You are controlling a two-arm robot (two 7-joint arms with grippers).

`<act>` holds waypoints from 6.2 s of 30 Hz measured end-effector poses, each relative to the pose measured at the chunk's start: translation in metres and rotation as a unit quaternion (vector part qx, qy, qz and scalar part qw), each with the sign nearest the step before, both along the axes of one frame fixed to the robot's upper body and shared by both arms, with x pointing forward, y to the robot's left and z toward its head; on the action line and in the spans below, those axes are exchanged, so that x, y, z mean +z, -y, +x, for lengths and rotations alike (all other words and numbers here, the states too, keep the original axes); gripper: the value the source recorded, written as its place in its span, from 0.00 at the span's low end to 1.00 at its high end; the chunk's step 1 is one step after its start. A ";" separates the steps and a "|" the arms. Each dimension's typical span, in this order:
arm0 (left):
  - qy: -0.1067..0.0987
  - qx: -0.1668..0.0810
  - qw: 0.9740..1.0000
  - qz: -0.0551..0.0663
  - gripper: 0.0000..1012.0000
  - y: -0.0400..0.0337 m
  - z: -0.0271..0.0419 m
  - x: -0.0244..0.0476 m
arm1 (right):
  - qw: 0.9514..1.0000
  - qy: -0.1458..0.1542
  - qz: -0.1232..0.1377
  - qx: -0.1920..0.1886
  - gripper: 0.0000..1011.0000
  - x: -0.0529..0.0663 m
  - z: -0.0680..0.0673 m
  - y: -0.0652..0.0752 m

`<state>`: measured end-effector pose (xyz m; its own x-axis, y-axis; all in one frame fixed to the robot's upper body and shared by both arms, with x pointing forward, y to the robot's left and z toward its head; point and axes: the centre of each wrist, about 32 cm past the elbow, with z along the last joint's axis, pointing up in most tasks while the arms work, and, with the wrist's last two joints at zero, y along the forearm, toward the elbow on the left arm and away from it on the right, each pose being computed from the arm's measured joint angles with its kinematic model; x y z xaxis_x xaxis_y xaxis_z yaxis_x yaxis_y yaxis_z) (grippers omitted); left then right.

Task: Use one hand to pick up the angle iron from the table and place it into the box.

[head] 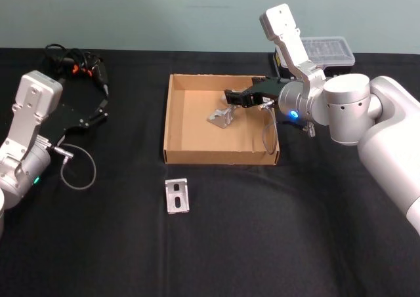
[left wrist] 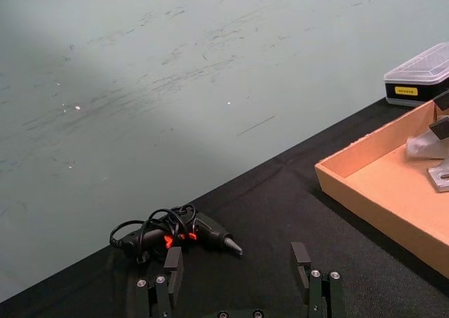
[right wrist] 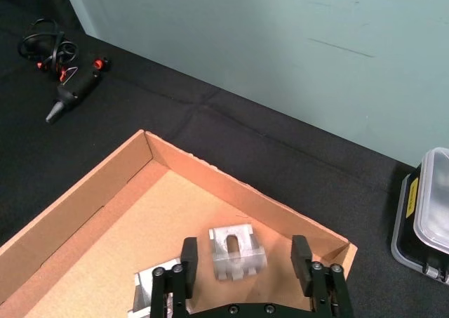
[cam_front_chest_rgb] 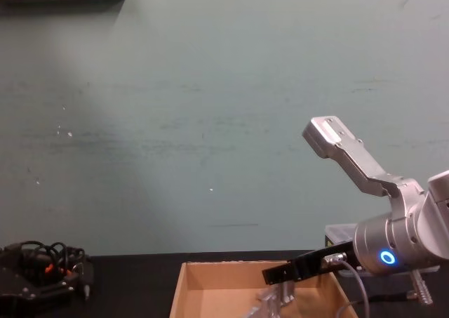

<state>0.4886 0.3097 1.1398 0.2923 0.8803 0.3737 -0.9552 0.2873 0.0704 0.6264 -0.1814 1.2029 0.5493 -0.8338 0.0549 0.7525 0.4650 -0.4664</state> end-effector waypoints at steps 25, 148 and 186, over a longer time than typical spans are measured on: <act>0.000 0.000 1.000 0.000 0.99 0.0000 0.0000 0.0000 | 0.995 0.065 0.055 0.062 0.99 0.015 -0.017 0.000; 0.000 0.000 1.000 0.000 0.99 0.0000 0.0000 0.0000 | 0.919 -0.038 -0.049 0.390 0.07 0.003 -0.055 -0.028; 0.000 0.000 1.000 0.000 0.99 0.0000 0.0000 0.0000 | 0.975 0.065 0.037 0.208 0.07 0.057 -0.029 -0.002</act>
<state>0.4886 0.3097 1.1398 0.2923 0.8803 0.3737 -0.9553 0.2873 0.0703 0.5970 -0.1797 1.2603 0.8337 -0.5438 0.0960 0.5418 0.7716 -0.3333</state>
